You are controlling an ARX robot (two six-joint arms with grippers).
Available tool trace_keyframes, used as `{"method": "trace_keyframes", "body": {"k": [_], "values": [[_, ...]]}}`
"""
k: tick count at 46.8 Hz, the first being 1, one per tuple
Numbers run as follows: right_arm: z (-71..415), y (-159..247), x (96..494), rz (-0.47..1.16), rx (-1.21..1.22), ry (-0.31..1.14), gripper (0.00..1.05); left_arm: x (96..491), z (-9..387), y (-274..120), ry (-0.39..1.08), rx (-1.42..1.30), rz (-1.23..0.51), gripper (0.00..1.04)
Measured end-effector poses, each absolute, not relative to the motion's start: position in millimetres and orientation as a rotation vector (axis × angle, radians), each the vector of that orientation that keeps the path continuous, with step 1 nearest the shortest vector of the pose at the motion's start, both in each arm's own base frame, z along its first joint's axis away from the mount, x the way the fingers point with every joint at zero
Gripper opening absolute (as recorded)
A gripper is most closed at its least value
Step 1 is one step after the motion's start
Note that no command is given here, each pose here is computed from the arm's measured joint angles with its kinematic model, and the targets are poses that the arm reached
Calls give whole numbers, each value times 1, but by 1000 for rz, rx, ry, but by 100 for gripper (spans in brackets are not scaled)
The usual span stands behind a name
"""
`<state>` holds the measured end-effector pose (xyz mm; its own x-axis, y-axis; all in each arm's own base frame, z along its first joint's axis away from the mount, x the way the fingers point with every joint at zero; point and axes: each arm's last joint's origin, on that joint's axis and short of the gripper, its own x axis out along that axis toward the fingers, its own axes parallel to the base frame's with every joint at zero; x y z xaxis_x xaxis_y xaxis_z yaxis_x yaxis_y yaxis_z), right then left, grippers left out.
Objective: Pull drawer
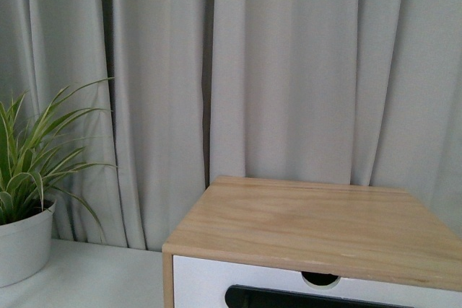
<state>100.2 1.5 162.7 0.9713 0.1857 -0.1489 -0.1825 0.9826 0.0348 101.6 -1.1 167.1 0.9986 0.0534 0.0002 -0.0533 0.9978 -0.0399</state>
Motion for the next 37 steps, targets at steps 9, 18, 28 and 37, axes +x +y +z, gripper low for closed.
{"method": "trace_keyframes", "body": {"k": [9,18,28,37], "values": [[164,14,109,442,-109,305,96,119,178,-17,65,29,-213,99],[179,25,128,596,-395,289,96,151,199,-50,115,289,-745,99],[193,25,154,663,-519,273,96,173,212,-69,107,460,-997,99],[196,24,176,720,-600,250,96,192,215,-100,131,555,-1197,99]]}}
